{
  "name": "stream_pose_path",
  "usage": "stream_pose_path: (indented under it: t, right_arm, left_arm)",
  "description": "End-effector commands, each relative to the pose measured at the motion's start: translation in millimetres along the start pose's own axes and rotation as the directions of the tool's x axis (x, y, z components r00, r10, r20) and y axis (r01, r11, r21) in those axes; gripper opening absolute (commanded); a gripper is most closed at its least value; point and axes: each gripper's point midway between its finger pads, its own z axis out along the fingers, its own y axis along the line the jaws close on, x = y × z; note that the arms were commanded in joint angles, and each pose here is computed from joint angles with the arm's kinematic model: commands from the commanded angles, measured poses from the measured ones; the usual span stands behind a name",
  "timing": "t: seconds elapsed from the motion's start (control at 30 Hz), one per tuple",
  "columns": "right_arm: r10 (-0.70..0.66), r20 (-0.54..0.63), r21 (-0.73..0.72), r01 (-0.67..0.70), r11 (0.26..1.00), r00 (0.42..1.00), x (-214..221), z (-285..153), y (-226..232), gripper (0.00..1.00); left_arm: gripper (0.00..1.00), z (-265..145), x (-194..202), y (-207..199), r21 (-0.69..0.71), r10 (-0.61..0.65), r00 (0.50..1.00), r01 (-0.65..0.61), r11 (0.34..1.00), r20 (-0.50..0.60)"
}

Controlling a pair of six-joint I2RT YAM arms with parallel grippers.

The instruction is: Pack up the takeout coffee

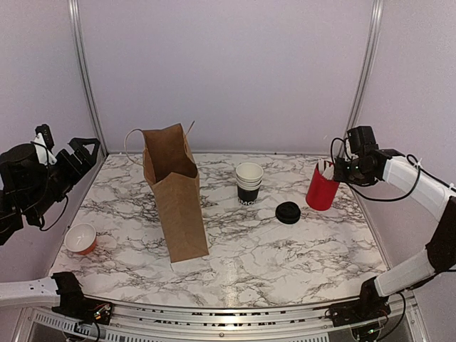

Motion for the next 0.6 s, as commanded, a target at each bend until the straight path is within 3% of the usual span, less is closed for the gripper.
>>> stream_pose_path:
  t: [0.0, 0.57]
  right_arm:
    - [0.010, 0.065, 0.004, -0.010, 1.000, 0.998, -25.0, -6.4, -1.0, 0.47]
    - [-0.007, 0.069, 0.002, 0.007, 1.000, 0.998, -28.6, -6.5, 0.6, 0.33]
  left_arm:
    - [0.99, 0.2, -1.2, 0.2, -0.007, 0.003, 1.000, -0.003, 1.000, -0.004]
    - [0.99, 0.8, -0.7, -0.1, -0.006, 0.002, 1.000, -0.002, 1.000, -0.004]
